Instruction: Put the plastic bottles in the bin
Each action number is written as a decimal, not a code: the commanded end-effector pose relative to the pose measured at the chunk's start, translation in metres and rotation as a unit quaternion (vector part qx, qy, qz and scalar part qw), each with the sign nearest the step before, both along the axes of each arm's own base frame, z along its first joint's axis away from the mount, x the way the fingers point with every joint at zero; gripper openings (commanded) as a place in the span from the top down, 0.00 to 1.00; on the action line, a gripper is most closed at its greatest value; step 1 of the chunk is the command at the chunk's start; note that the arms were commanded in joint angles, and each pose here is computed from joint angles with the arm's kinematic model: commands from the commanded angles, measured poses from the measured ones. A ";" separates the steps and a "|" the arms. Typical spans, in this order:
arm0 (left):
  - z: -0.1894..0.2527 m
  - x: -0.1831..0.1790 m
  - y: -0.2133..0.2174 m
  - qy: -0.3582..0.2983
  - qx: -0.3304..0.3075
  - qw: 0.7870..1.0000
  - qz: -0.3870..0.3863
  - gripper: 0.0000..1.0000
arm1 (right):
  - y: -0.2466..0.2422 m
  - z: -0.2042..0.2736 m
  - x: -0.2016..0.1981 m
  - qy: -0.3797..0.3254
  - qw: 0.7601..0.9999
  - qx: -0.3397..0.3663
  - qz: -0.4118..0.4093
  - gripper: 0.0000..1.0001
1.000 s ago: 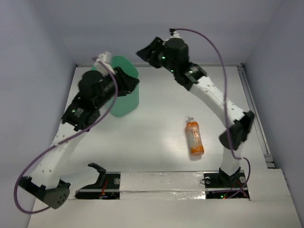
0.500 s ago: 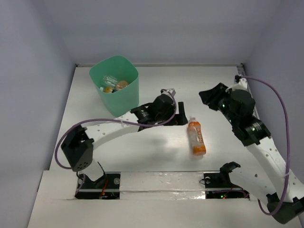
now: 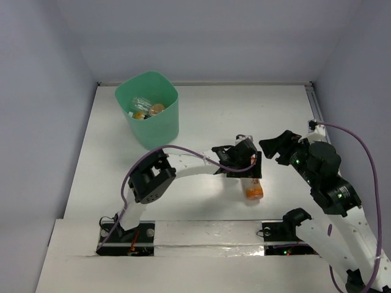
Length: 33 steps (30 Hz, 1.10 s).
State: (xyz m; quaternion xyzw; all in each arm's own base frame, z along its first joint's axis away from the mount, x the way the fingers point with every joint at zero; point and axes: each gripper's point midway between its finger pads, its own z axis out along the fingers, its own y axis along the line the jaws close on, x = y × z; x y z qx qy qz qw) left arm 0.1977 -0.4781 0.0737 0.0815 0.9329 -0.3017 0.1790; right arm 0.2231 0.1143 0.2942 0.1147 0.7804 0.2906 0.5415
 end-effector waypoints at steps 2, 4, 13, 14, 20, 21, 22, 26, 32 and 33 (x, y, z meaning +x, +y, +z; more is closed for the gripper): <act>-0.006 0.018 -0.008 0.000 0.015 0.999 0.031 0.17 | 0.015 -0.007 -0.013 -0.002 0.998 -0.011 0.065 0.23; -0.017 0.028 -0.008 -0.011 0.031 0.998 0.050 0.27 | 0.021 -0.007 -0.017 -0.005 0.996 -0.011 0.085 0.23; 0.096 0.052 0.006 -0.100 -0.022 0.992 0.080 0.68 | 0.030 0.009 -0.016 -0.023 0.993 -0.022 0.117 0.23; 0.114 0.053 0.015 -0.120 -0.016 0.990 0.079 0.68 | 0.030 0.012 -0.016 -0.026 0.992 -0.021 0.118 0.23; 0.284 0.133 0.134 -0.257 -0.078 0.941 0.206 0.66 | 0.034 0.029 -0.009 -0.041 0.992 -0.016 0.120 0.24; 0.318 0.137 0.162 -0.291 -0.091 0.926 0.221 0.66 | 0.035 0.030 -0.008 -0.044 0.992 -0.017 0.121 0.24; 0.332 0.159 0.199 -0.310 -0.083 0.911 0.258 0.65 | 0.038 0.028 -0.007 -0.040 0.991 -0.018 0.128 0.24; 0.384 0.191 0.304 -0.392 -0.038 0.852 0.345 0.64 | 0.048 0.018 -0.004 -0.029 0.988 -0.016 0.151 0.24; 0.408 0.219 0.398 -0.467 0.050 0.777 0.419 0.63 | 0.061 0.004 -0.004 -0.001 0.984 0.007 0.176 0.23; 0.395 0.226 0.410 -0.464 0.067 0.774 0.425 0.63 | 0.061 0.004 -0.004 0.000 0.985 0.010 0.174 0.23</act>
